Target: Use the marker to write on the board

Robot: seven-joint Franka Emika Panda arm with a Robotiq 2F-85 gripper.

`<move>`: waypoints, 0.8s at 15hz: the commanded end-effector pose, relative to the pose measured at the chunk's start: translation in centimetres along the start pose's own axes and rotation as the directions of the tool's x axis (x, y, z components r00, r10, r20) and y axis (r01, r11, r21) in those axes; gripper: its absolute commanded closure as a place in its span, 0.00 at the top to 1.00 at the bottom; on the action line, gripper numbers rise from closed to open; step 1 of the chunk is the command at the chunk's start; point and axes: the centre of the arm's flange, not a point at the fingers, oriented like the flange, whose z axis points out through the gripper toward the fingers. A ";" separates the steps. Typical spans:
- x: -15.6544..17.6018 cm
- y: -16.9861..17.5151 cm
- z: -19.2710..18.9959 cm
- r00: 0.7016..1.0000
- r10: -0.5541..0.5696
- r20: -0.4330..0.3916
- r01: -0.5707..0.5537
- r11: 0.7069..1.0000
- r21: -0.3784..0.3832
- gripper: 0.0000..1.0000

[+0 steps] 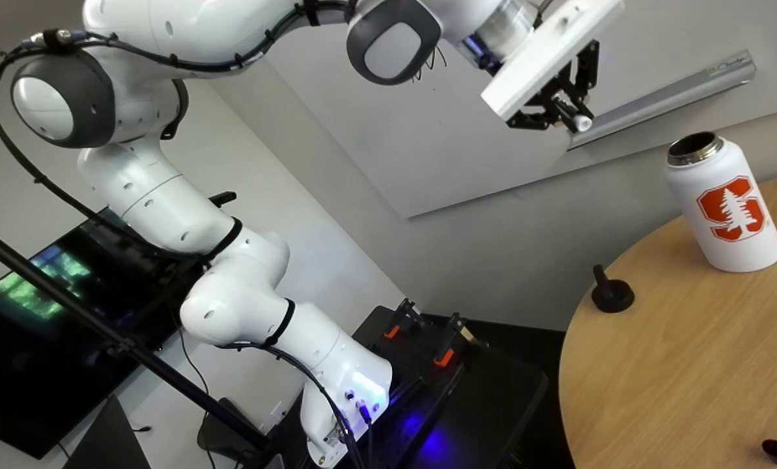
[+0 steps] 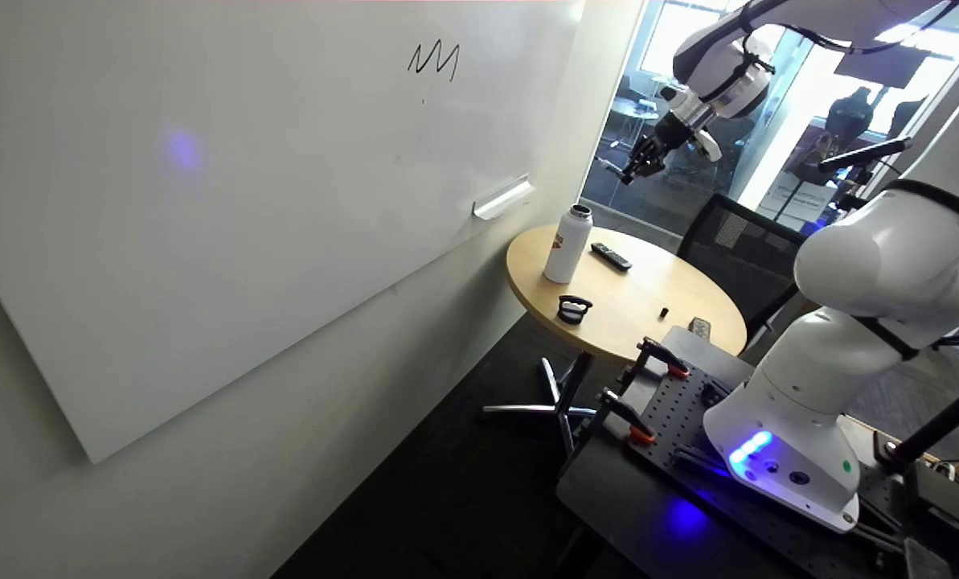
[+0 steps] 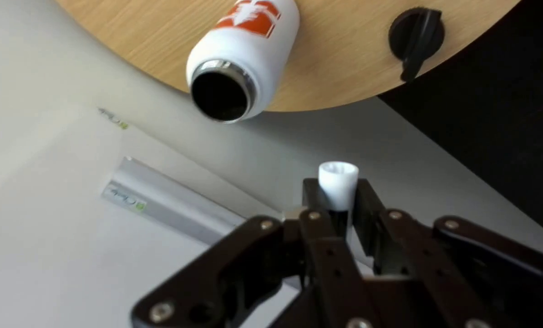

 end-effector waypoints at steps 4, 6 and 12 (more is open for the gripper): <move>8.8 -2.5 -2.4 0.995 0.062 0.073 -0.042 0.967 -0.251 0.09; 8.2 -1.0 -1.7 0.997 0.052 0.055 -0.038 0.972 -0.234 0.21; 9.2 -1.9 -1.7 0.994 0.092 0.059 -0.071 0.952 -0.296 0.09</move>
